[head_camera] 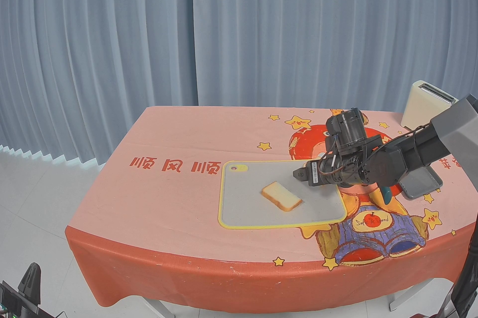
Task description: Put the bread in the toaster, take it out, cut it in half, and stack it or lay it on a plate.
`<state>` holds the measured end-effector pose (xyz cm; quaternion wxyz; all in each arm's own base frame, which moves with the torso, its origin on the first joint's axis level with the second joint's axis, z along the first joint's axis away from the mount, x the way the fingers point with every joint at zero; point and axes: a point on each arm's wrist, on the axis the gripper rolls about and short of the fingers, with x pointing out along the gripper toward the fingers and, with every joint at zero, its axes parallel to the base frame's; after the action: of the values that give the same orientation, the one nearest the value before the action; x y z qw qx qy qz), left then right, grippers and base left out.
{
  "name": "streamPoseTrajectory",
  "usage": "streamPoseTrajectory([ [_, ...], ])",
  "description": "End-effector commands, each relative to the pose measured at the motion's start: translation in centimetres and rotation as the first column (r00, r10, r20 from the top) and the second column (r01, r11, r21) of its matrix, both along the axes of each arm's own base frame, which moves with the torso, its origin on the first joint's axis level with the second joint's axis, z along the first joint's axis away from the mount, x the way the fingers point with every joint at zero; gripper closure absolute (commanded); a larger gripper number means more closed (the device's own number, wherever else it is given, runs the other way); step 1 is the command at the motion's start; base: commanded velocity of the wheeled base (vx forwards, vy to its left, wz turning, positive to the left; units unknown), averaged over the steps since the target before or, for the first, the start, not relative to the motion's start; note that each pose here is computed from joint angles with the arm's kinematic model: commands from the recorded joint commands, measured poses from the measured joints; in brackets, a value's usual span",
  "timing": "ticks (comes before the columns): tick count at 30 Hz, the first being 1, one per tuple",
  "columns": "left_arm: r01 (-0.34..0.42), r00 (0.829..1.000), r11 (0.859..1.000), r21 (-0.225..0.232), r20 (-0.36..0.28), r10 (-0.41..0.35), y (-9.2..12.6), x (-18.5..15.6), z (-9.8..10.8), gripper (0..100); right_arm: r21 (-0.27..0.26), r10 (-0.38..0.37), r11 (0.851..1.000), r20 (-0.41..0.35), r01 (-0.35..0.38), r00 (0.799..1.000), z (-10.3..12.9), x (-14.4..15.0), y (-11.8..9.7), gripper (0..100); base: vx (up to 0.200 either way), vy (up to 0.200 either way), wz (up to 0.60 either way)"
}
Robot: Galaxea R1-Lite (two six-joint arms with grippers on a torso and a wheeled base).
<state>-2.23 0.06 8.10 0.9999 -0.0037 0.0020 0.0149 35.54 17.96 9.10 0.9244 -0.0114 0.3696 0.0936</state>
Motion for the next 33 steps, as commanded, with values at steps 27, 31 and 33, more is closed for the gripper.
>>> streamPoseTrajectory([
  [27, -0.001, 1.000, 1.000, 0.000, -0.017, 0.001, 0.0, 0.1, -0.5, 100, -0.012, 0.094, 0.996, 0.018, -0.094, 0.995, 0.0, -1.9, 4.1, 0, 0.000, 0.000, 0.00],
  [31, -0.001, 1.000, 1.000, 0.000, -0.017, 0.001, 0.0, 0.1, -0.5, 100, 0.002, 0.130, 0.991, 0.026, -0.130, 0.991, 0.3, -2.6, 5.5, 0, 0.000, 0.000, 0.00],
  [33, -0.001, 1.000, 1.000, 0.000, -0.017, 0.001, 0.0, 0.1, -0.5, 100, 0.019, 0.129, 0.991, 0.041, -0.130, 0.991, 0.8, -2.6, 6.0, 0, 0.000, 0.000, 0.00],
])
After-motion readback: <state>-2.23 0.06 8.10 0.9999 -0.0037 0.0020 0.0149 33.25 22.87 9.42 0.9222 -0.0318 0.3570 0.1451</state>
